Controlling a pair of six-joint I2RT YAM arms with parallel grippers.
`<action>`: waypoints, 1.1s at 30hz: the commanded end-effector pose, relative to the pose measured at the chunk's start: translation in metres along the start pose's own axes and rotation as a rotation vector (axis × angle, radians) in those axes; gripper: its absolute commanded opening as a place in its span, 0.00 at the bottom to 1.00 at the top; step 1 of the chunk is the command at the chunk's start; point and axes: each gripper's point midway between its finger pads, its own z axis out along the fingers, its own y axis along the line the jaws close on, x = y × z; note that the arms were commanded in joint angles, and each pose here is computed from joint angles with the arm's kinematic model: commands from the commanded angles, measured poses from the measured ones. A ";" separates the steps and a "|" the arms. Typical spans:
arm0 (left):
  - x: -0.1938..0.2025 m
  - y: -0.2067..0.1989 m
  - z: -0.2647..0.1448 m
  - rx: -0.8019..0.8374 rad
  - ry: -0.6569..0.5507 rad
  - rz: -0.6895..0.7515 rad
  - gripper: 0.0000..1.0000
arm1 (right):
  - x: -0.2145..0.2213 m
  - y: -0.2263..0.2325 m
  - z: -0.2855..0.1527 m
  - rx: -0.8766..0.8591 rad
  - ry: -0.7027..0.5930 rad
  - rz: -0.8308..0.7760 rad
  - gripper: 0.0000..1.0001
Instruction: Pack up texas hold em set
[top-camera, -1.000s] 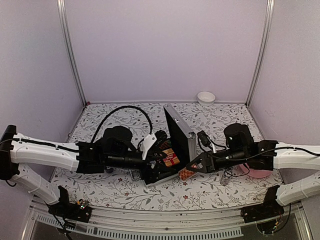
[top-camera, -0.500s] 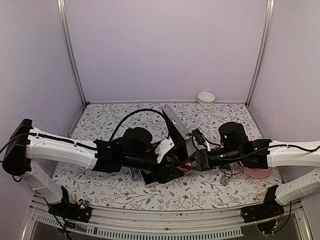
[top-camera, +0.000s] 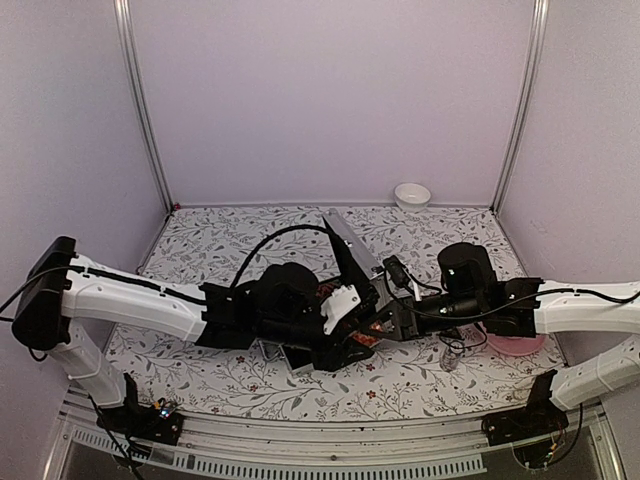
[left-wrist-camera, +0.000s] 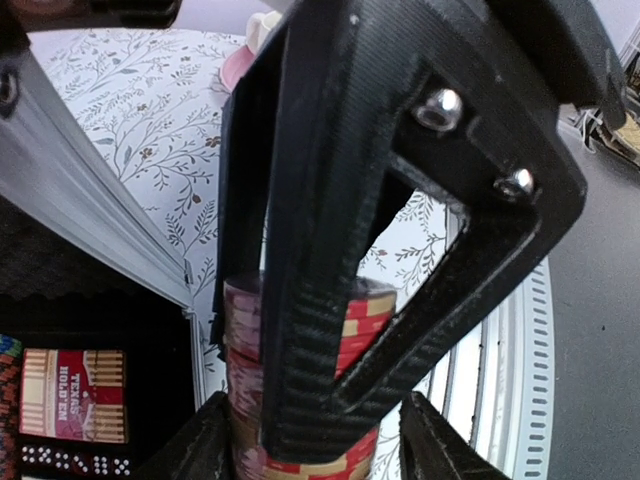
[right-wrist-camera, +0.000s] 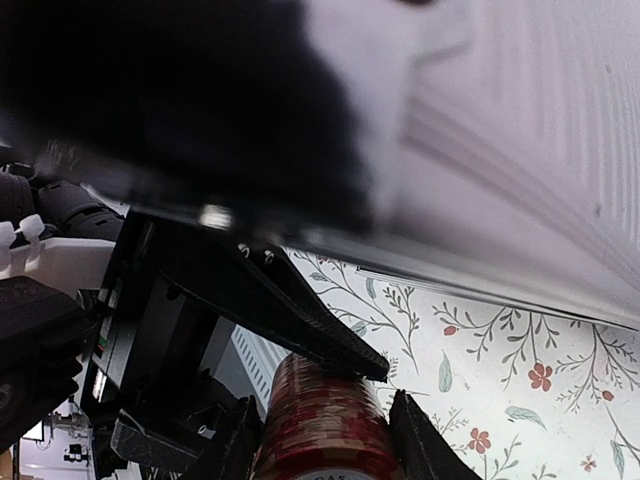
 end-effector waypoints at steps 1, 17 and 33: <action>-0.007 -0.003 0.005 -0.027 -0.008 0.042 0.53 | -0.023 0.035 -0.007 -0.104 -0.067 -0.052 0.38; -0.006 -0.001 0.008 -0.064 -0.004 0.068 0.13 | -0.022 0.031 -0.010 -0.081 -0.075 -0.052 0.55; 0.041 0.013 -0.028 -0.130 0.089 0.046 0.00 | -0.018 0.013 -0.050 0.113 -0.059 -0.099 0.96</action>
